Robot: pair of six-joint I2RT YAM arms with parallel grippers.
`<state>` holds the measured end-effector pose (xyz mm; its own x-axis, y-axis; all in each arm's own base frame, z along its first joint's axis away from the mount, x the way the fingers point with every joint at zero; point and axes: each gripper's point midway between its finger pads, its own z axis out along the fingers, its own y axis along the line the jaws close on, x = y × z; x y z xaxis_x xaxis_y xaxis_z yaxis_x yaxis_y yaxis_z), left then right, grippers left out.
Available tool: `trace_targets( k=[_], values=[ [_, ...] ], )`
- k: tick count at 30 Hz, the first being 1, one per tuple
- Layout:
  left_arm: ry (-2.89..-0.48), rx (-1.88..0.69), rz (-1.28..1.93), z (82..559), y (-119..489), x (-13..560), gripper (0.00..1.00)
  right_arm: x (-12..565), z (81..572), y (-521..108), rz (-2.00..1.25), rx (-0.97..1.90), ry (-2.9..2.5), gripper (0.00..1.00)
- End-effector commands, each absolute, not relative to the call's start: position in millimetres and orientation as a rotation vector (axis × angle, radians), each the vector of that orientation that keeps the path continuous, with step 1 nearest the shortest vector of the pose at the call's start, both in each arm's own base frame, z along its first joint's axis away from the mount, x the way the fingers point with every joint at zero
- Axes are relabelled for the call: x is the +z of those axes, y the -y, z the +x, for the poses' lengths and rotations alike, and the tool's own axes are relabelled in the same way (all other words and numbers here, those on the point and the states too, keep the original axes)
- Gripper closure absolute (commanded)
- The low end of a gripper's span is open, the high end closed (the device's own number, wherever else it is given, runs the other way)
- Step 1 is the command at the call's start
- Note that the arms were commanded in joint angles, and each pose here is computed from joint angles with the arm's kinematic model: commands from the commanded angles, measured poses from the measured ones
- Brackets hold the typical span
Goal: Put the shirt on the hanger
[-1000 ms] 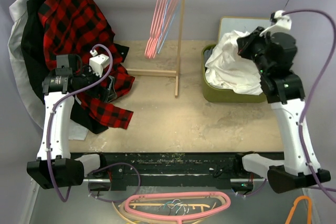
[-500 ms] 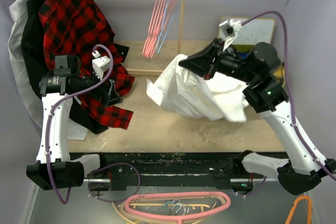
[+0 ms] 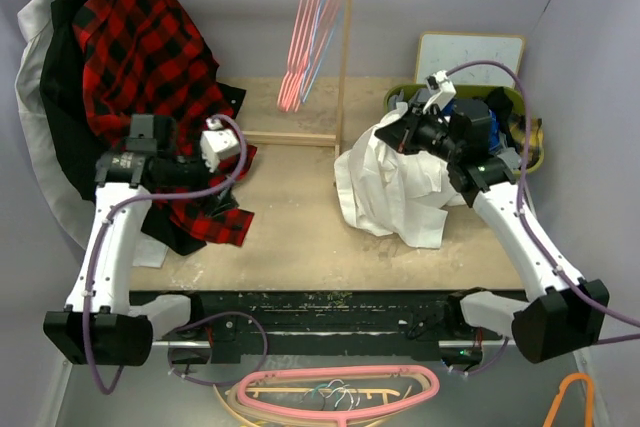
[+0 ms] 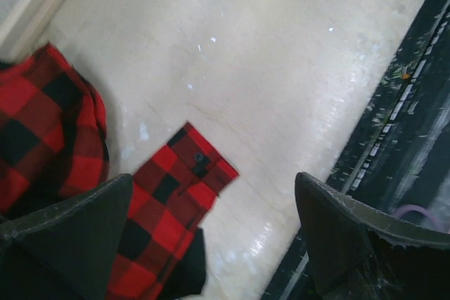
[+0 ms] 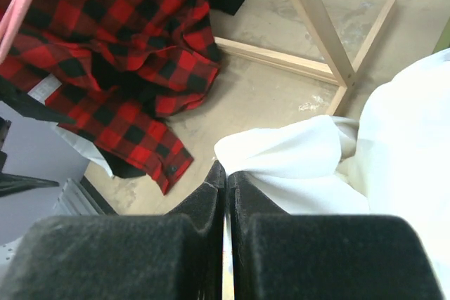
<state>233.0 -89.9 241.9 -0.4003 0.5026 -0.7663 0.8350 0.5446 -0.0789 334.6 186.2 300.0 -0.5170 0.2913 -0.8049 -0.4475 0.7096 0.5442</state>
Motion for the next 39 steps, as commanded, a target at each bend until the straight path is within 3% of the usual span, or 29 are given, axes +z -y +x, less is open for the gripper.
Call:
trace_targets(
  k=[1, 6, 8, 12, 16, 24, 39],
  values=[
    [-1.854, -0.334, 1.258, 269, 122, 242, 0.01, 327, 342, -201, -0.193, 0.985, -1.801, 1.0],
    [-1.601, -0.451, 1.334, 305, 173, 237, 0.03, 324, 330, -203, -0.251, 1.004, -1.81, 1.0],
    [-1.387, -0.592, 1.527, 295, 201, 227, 0.01, 325, 319, -205, -0.287, 1.029, -1.8, 1.0],
    [-0.826, -0.633, 1.827, 275, 227, 208, 0.01, 332, 295, -203, -0.323, 1.053, -1.783, 1.0],
    [-0.595, -0.629, 1.842, 280, 241, 194, 0.01, 334, 280, -188, -0.317, 0.969, -1.805, 1.0],
    [-0.536, -0.576, 1.896, 307, 291, 183, 0.01, 332, 253, -191, -0.362, 1.037, -1.803, 1.0],
    [-0.66, -0.367, 1.891, 357, 327, 158, 0.01, 346, 229, -194, -0.406, 1.106, -1.759, 1.0]
  ],
)
